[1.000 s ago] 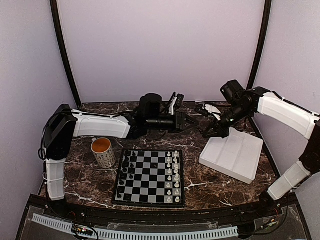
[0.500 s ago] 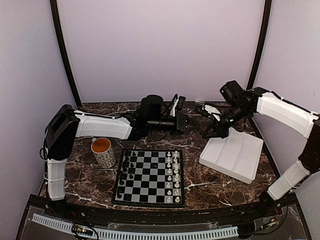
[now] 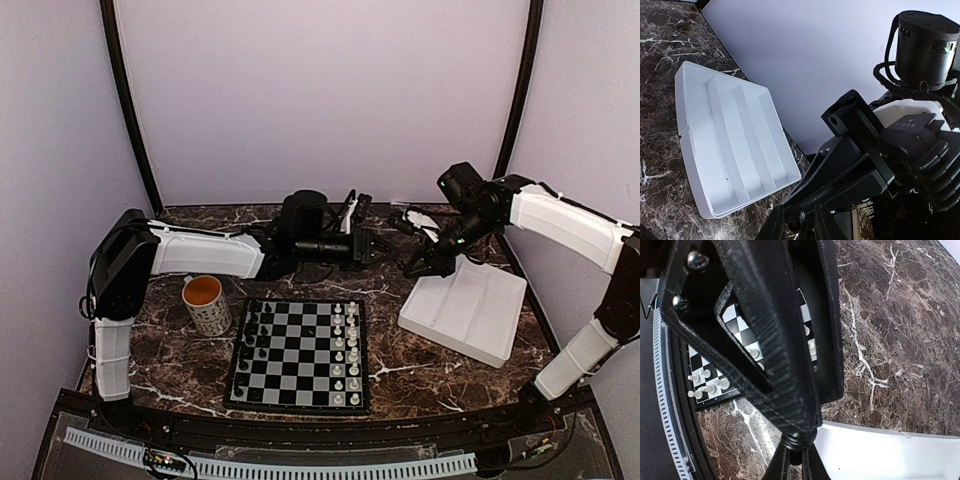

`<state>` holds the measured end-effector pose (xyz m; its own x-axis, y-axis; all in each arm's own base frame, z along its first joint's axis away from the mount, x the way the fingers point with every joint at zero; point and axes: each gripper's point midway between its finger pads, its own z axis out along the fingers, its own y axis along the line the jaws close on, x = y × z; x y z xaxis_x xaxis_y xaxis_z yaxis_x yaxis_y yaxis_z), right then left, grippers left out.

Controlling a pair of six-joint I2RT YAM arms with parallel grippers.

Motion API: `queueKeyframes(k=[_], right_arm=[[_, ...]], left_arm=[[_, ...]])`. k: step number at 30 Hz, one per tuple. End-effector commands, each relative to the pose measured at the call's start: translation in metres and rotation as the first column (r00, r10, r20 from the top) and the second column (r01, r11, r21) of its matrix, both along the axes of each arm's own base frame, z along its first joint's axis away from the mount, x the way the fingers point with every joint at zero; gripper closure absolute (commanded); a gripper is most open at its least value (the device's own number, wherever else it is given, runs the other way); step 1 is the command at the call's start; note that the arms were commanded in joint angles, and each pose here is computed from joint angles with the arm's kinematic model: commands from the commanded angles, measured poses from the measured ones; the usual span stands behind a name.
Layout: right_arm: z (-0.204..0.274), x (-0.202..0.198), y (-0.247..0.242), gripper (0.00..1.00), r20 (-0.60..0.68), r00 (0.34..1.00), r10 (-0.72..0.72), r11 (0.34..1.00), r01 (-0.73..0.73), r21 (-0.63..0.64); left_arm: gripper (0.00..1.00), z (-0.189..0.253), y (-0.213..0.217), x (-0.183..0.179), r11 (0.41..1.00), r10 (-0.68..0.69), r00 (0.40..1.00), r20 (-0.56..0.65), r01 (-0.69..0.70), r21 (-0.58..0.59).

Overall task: Set up the chess pieces on the board
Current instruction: Pick up the pawn from the chess pile.

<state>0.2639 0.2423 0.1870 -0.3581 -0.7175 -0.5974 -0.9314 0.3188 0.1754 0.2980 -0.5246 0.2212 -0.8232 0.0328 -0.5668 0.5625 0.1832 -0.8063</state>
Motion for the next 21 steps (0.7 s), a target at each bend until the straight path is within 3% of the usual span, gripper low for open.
queueKeyframes(k=[1,10,16,21], right_arm=[[0.01,0.002,0.007,0.93,0.005,1.0,0.01,1.0,-0.01,0.029],[0.011,0.002,0.009,0.93,-0.001,1.0,0.01,0.999,-0.01,0.034],[0.012,0.002,0.009,0.93,0.001,1.0,0.009,0.999,-0.009,0.039],[0.01,0.001,0.009,0.93,-0.004,1.0,0.01,0.999,-0.01,0.038]], left_arm=[[0.77,0.018,-0.005,-0.004,1.0,-0.019,0.999,0.046,0.02,-0.023],[0.85,0.015,-0.008,-0.004,1.0,-0.025,0.999,0.045,0.025,-0.011],[0.82,0.008,-0.009,-0.002,1.0,-0.015,0.999,0.045,0.014,0.023],[0.88,0.007,-0.009,-0.002,0.999,-0.012,0.999,0.048,0.011,0.031]])
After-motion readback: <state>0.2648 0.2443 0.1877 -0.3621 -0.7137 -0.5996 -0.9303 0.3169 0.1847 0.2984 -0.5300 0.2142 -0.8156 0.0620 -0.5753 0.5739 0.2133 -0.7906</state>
